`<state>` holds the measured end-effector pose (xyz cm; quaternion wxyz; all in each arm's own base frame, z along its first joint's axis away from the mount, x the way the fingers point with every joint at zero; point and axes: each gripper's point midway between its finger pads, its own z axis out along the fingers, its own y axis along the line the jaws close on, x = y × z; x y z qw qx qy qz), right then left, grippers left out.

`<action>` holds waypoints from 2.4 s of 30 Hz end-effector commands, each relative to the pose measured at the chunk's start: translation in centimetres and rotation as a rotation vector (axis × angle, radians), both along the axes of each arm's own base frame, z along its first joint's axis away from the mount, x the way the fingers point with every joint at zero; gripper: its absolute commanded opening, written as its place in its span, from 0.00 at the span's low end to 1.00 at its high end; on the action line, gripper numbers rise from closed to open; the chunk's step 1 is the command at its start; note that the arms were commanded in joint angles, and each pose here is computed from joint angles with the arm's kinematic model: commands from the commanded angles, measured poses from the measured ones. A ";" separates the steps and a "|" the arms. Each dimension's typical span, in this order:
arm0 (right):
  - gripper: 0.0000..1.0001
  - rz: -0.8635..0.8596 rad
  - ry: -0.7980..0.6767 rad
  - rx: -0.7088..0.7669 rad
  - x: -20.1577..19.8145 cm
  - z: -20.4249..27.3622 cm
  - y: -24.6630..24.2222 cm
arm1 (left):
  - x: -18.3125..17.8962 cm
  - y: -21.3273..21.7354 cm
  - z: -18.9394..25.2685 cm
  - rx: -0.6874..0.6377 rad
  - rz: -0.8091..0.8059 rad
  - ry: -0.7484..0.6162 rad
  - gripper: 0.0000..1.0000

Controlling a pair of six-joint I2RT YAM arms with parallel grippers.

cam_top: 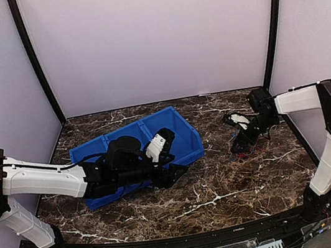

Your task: Untangle the cables

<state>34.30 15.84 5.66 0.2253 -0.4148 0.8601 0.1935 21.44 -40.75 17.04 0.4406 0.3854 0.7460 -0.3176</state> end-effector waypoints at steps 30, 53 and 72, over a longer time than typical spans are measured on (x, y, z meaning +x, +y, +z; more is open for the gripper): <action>0.82 0.384 -0.158 0.204 -11.4 9.8 7.0 | -1.9 -3.9 -1.0 -0.010 -0.181 0.030 0.56; 0.53 0.196 -0.003 0.042 -8.9 1.5 4.5 | -2.8 -8.4 -3.6 -0.012 -0.242 0.115 0.49; 0.00 0.229 0.083 0.186 -10.0 3.9 5.8 | -0.6 -8.3 -2.2 -0.060 -0.109 -0.001 0.56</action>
